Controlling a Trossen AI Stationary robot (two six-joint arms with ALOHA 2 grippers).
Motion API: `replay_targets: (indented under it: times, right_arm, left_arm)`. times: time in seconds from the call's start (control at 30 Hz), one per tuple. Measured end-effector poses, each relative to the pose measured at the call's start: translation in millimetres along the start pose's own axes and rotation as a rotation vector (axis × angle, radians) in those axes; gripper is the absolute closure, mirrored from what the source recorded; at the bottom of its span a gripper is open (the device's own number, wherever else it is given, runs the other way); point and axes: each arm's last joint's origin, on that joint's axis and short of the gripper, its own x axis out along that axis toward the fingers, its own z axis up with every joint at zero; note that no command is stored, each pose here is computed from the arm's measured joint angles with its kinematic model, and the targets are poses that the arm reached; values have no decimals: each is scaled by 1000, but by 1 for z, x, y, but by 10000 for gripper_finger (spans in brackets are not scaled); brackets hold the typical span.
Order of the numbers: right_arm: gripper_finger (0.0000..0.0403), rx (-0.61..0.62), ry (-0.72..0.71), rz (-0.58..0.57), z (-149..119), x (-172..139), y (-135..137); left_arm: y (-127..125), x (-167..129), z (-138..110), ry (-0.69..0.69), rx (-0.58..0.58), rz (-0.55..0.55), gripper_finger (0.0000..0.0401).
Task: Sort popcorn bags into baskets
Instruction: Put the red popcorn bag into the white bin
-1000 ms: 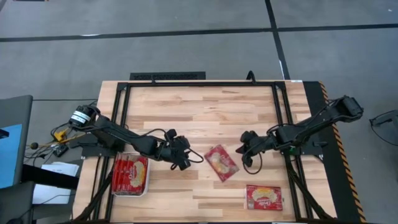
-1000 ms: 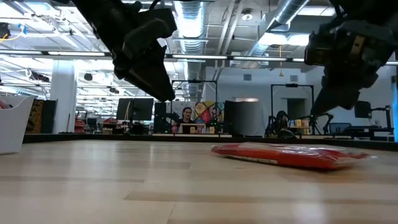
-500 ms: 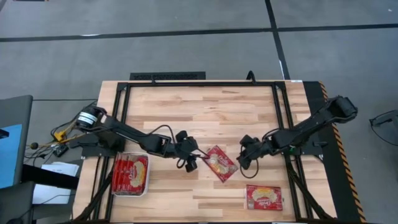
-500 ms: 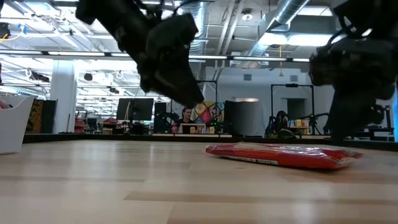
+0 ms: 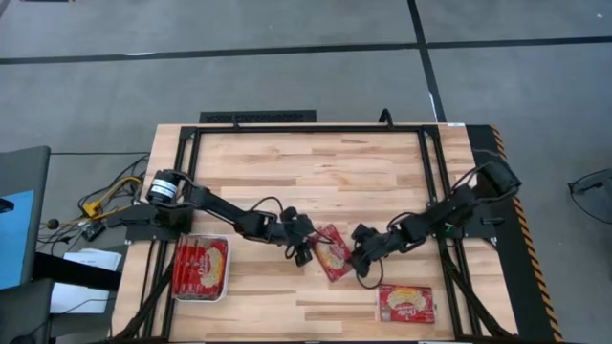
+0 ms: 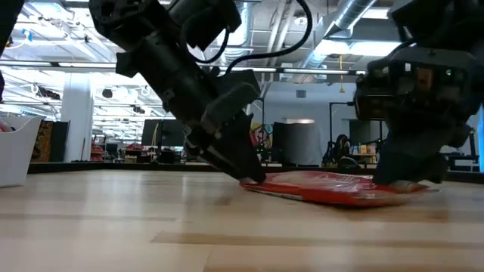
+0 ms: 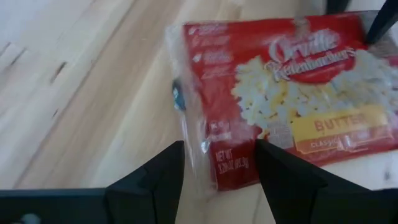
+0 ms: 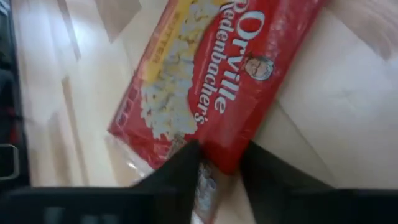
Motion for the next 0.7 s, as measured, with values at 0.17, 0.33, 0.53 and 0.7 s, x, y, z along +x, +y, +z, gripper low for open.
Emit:
replay_targets:
  times: [0.17, 0.33, 0.53, 0.7]
  right_arm:
    - [379, -170, -1, -14, 4, 3, 4]
    - [392, -395, 38, -109, 14, -5, 10]
    - [395, -816, 81, -400, 26, -28, 32]
    - [398, -1028, 99, -459, 45, -41, 58]
  left_arm:
    - [-1, -7, 5, 2, 25, 0, 218]
    - [-4, -26, 23, -51, 74, -4, 218]
    - [-4, -58, 50, -174, 207, 41, 218]
    - [-2, -70, 72, -245, 294, -37, 218]
